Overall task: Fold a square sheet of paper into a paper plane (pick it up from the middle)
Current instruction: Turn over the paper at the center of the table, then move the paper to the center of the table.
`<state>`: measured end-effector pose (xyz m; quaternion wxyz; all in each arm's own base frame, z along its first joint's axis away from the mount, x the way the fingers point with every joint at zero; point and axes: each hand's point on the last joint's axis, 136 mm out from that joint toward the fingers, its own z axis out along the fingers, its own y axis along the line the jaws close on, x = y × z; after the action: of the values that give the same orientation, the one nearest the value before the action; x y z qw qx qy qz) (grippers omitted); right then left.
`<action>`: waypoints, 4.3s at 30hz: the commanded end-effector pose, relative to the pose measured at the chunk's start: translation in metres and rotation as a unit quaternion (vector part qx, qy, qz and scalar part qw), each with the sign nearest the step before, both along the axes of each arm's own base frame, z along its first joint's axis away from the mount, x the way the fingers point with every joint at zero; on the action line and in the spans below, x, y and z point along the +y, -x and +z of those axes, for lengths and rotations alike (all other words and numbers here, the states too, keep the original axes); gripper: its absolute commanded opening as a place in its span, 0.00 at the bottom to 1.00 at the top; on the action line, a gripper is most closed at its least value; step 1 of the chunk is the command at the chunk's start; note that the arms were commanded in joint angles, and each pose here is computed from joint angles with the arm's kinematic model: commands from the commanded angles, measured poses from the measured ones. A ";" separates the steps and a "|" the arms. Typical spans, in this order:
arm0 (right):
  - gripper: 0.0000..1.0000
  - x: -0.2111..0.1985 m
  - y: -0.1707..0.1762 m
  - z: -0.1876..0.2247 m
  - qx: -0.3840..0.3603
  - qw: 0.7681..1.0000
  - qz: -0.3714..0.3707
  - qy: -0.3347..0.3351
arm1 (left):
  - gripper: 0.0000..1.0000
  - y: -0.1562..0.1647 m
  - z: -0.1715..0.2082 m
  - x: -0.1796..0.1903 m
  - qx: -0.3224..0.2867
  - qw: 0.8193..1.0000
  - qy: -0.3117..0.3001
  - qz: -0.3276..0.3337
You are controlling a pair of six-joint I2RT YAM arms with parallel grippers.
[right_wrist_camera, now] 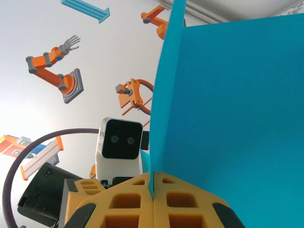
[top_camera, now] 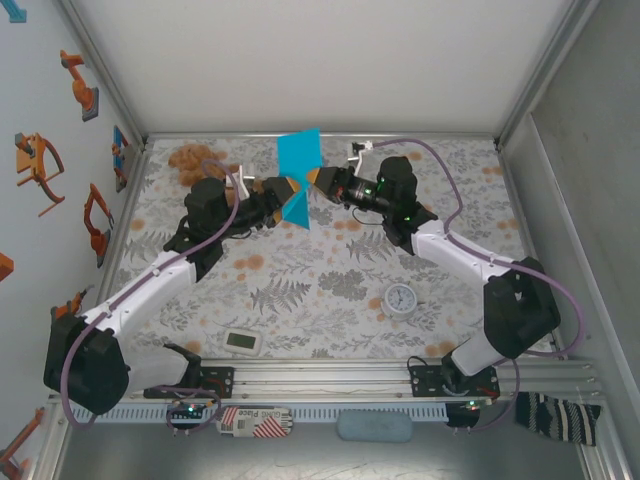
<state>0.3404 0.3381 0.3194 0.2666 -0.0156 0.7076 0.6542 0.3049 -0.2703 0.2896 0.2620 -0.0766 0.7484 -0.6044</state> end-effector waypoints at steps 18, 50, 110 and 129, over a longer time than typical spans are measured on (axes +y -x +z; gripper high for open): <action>0.00 -0.015 -0.002 0.000 -0.002 1.000 -0.007 -0.005 | 0.28 0.002 0.015 -0.003 -0.057 0.998 0.011 -0.020; 0.47 -0.162 -0.010 -0.086 0.041 0.900 -0.275 0.334 | 0.07 -0.023 -0.106 0.088 -0.014 0.813 -0.580 0.047; 0.26 0.007 0.003 -0.217 0.150 0.946 -0.045 0.283 | 0.89 -0.027 -0.167 0.083 0.145 0.923 -0.349 0.070; 0.22 0.000 0.020 -0.296 0.202 0.926 -0.013 0.320 | 0.92 -0.030 -0.181 0.080 0.168 0.928 -0.326 0.055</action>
<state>0.3218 0.3396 0.0341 0.1093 0.0472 0.9184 0.3773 0.3334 -0.1888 0.1079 0.1816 -0.1253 0.9342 -0.2803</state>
